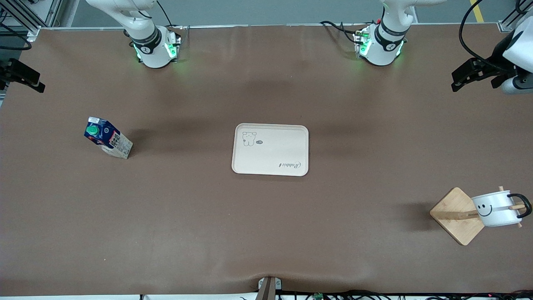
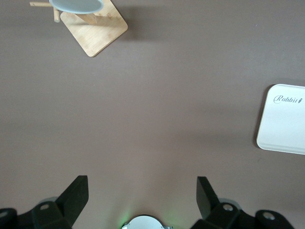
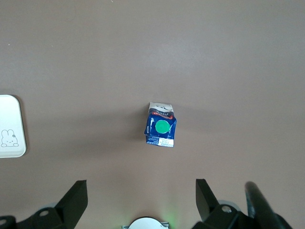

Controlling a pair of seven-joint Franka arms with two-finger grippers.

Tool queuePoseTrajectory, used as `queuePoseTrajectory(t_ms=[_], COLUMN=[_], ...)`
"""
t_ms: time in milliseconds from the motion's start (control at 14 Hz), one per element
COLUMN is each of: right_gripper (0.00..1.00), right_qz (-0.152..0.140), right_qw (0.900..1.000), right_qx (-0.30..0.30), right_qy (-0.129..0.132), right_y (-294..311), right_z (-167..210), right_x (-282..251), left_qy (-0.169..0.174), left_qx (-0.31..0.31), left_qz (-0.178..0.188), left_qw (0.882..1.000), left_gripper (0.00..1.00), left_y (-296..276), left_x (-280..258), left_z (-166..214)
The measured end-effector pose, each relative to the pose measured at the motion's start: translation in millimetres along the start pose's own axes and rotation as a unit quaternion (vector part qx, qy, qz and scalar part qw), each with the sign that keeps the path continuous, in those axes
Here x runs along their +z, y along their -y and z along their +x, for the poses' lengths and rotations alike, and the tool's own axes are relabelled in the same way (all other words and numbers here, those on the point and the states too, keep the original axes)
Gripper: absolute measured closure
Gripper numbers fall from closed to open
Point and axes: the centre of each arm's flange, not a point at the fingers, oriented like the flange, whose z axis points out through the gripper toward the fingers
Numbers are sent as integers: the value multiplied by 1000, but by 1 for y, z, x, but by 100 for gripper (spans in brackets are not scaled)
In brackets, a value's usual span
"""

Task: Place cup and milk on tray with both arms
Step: 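Move the left gripper down toward the white mug on the wooden stand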

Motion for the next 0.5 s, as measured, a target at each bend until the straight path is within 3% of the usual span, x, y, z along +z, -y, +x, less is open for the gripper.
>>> queuePoseTrajectory(t_ms=[500], right_gripper=[0], right_qz=[0], right_qw=[1000], right_qx=[1], right_qy=[0], right_y=[-1], right_z=[0], right_x=[0], left_qy=[5], left_qx=[-5], left_qz=[4], left_qw=[1000], left_gripper=[0], left_y=[6], left_x=[5], left_z=[6])
